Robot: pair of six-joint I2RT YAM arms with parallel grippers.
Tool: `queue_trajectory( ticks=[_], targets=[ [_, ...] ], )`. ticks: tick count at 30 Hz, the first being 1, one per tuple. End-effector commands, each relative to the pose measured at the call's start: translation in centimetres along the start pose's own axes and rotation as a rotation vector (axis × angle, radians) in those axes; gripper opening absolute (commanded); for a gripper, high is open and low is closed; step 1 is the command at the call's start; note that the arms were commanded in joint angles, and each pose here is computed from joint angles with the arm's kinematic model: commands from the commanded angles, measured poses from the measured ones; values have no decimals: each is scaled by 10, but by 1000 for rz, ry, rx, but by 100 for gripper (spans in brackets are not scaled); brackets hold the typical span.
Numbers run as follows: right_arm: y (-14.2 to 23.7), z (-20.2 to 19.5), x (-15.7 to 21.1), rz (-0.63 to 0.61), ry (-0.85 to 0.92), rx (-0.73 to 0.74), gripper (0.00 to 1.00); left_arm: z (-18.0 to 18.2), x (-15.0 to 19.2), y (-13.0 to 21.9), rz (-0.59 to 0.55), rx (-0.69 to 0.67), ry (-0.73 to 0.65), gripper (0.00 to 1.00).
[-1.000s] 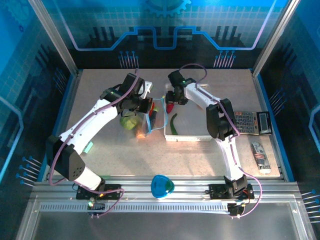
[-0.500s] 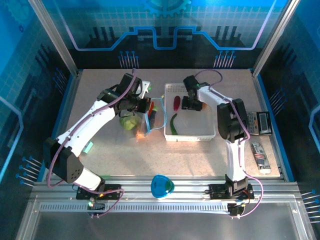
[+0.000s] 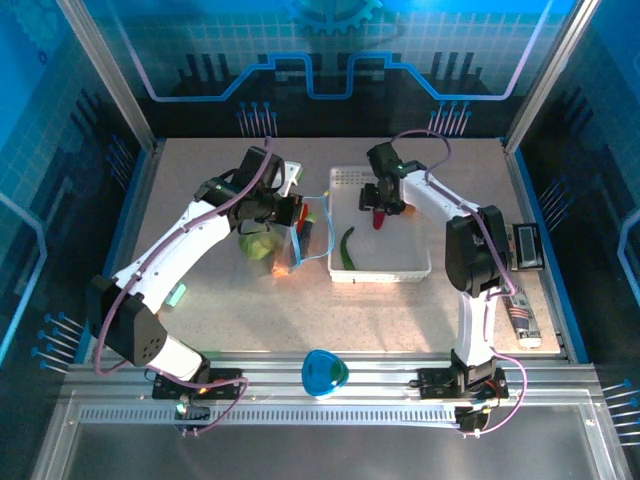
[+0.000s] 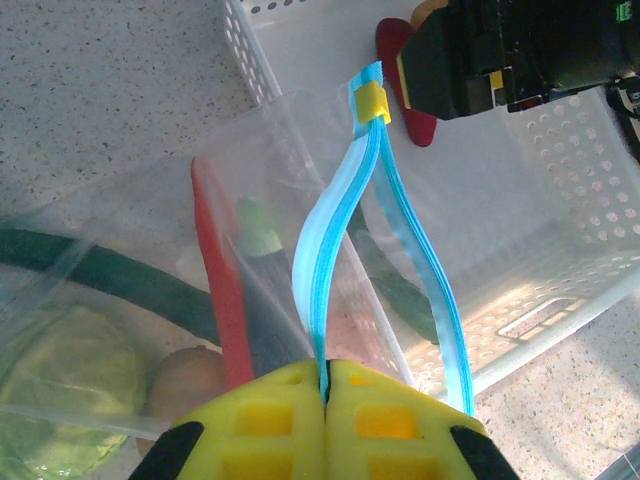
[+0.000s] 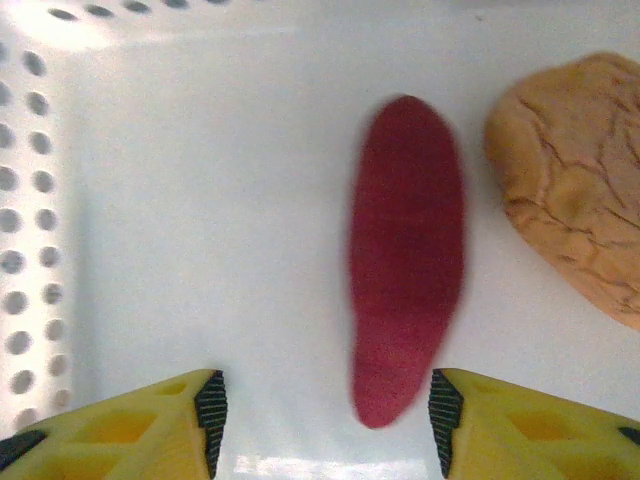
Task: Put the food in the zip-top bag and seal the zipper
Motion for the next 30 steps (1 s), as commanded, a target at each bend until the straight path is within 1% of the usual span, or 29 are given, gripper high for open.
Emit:
queue_trajectory(
  ticks=[1, 5, 8, 11, 13, 18, 22, 30],
  targets=[
    [-5, 6, -7, 15, 21, 35, 62, -5, -2, 14, -28, 45, 12, 0],
    [-15, 1, -6, 48, 33, 128, 62, -4, -1, 15, -28, 42, 7, 0],
    [-14, -4, -3, 30, 42, 180, 62, -3, 0, 16, -29, 38, 6, 0],
    [-8, -6, -3, -16, 49, 187, 62, -2, 0, 14, -25, 34, 6, 0],
    [-8, -6, -5, -19, 61, 189, 62, -3, -1, 14, -26, 39, 6, 0],
    [-22, -5, -10, 29, 88, 176, 62, -3, -1, 12, -22, 45, 11, 0],
    [-32, -7, -12, 54, 101, 195, 62, -2, 0, 12, -18, 39, 9, 0],
    [-35, -18, -16, 54, 111, 236, 62, 0, -1, 12, -20, 33, 12, 0]
  ],
)
Point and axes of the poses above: each hand's point on the last joint's axis, 136 mm out from that joint toward the fingers, its own y axis back along the fingers, its own z axis along the line the jaws close on, x = y × z, the point moved 8 cm from there along y, back along the fingers, and after that the axes turned 15 degrees about y, right-handed, at the moved point
